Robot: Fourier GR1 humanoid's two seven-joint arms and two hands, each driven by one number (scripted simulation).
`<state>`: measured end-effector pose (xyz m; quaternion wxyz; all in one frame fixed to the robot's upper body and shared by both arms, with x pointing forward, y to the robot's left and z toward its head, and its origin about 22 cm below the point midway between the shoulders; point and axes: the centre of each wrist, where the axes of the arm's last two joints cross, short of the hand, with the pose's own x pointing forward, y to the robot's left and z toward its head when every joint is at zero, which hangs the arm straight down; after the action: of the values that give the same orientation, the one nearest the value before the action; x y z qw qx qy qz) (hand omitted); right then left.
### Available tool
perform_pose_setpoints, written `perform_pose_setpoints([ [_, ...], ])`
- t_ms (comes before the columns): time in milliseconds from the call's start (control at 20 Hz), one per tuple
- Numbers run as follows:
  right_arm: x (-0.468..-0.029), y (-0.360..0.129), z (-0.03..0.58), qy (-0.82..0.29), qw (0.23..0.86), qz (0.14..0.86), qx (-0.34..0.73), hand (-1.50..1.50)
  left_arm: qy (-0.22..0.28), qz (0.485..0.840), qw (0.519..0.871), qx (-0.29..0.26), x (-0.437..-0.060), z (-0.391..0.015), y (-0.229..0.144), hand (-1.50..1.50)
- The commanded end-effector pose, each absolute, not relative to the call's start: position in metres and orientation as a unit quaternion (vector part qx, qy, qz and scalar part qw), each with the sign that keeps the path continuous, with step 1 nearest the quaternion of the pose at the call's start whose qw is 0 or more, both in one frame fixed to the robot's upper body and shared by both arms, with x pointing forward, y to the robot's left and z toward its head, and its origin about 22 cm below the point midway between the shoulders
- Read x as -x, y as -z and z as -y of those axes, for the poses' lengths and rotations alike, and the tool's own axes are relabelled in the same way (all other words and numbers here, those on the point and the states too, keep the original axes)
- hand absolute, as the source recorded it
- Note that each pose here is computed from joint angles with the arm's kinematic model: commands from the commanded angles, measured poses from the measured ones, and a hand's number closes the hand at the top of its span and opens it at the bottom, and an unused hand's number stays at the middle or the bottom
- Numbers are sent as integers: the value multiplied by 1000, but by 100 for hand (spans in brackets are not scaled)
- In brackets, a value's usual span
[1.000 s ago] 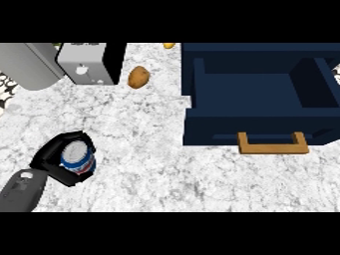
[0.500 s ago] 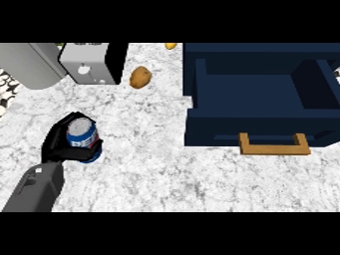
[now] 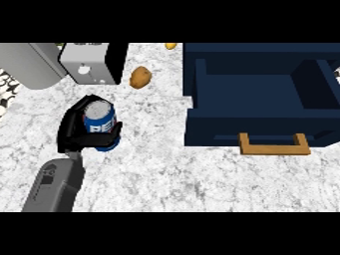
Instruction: Pick up the can, place it into the drawer and close the drawer
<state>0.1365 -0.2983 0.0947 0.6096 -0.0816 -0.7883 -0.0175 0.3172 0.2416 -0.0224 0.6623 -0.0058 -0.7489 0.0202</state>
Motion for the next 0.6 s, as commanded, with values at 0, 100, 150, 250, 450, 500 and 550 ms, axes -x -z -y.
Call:
perform_pose_setpoints([
  [0, -134, -82, 298, 28, 605, 792, 76, -150, -9, 764, 645, 8, -319, -214, -21, 150],
  [100, -115, -116, 296, 19, 608, 790, 77, -150, 14, 765, 643, 16, -326, -200, -46, 150],
  [150, -139, -96, 306, 18, 605, 792, 80, -150, 15, 776, 631, 3, -330, -187, -47, 150],
  [250, -134, -100, 301, 16, 608, 791, 74, -150, 15, 776, 630, 10, -335, -167, -76, 150],
  [450, -129, -115, 306, 15, 606, 792, 76, -150, 32, 775, 630, 29, -335, -134, -86, 150],
  [500, -135, -108, 301, 21, 602, 794, 80, -150, 42, 775, 630, 27, -345, -139, -116, 150],
  [550, -131, -99, 300, 15, 604, 793, 76, -150, 41, 773, 632, 23, -338, -120, -119, 150],
])
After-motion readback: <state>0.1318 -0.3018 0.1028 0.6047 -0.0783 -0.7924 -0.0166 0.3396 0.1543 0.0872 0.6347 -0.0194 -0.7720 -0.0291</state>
